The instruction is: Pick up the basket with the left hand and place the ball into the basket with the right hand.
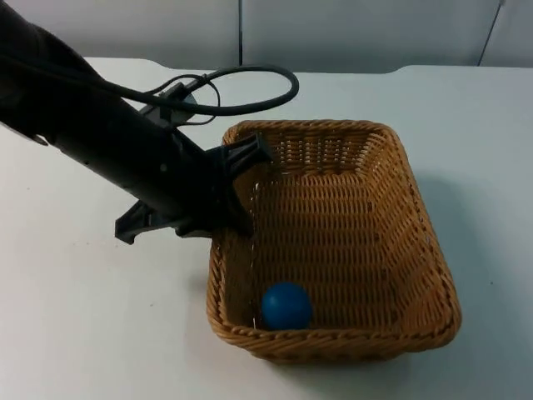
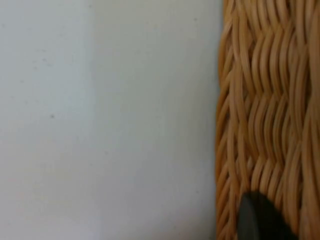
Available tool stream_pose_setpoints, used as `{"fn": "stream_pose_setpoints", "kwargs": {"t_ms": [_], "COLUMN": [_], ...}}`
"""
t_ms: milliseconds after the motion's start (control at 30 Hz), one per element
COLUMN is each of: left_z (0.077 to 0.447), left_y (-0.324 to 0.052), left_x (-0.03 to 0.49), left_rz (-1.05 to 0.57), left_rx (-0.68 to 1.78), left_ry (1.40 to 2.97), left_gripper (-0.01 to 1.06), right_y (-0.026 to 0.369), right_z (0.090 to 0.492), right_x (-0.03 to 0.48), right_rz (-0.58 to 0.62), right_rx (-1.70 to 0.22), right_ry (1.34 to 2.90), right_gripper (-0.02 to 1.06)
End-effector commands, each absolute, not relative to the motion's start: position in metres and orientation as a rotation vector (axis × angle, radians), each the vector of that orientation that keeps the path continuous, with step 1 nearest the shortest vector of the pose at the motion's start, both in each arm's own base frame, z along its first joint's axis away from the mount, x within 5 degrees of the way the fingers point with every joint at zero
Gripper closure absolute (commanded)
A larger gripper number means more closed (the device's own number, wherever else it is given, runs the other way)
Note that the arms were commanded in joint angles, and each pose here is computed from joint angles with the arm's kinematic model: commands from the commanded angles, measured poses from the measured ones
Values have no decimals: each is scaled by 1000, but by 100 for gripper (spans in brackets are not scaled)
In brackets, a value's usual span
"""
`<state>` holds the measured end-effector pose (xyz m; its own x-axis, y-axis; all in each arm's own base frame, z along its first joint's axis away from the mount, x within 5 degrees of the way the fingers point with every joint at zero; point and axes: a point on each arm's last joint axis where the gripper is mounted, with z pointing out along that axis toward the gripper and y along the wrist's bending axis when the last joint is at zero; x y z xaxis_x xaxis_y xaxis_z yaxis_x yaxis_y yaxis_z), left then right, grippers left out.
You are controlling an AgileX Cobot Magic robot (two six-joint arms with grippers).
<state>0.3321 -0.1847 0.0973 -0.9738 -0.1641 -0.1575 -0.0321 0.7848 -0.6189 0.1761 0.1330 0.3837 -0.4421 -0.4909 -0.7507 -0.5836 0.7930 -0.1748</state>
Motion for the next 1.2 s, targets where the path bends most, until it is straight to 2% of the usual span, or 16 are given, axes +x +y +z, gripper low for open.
{"fn": "stream_pose_setpoints", "kwargs": {"t_ms": [0,367,433,467,500,567,667,700,767,800,1167], "left_z": [100,85,86,86,86,87,87,87,89,91,135], "left_y": [-189,-188,-189,-190,-190,-191,-192,-192,-194,-195,-195], "left_x": [335,333,332,332,332,331,330,330,328,328,329], "left_rz": [-975,-943,-962,-971,-971,-984,-1011,-1011,-1062,-1079,-1112], "left_rx": [-178,-102,-67,-63,-63,-40,-29,-29,-45,-57,20], "left_ry": [2752,2780,2781,2781,2781,2780,2787,2787,2789,2783,2670], "left_gripper": [105,104,97,90,90,71,28,28,5,0,0], "right_y": [125,108,106,106,106,106,106,106,106,106,106], "right_z": [388,406,408,408,408,408,408,408,408,408,408], "right_x": [169,149,147,147,147,147,147,147,147,147,147], "right_rz": [150,191,194,194,194,194,193,193,194,194,195], "right_rx": [-758,-700,-696,-696,-696,-696,-696,-696,-694,-694,-692], "right_ry": [2083,2006,1998,1997,1997,1997,2000,2000,2001,2001,1997], "right_gripper": [28,28,28,28,28,28,28,28,28,28,28]}}
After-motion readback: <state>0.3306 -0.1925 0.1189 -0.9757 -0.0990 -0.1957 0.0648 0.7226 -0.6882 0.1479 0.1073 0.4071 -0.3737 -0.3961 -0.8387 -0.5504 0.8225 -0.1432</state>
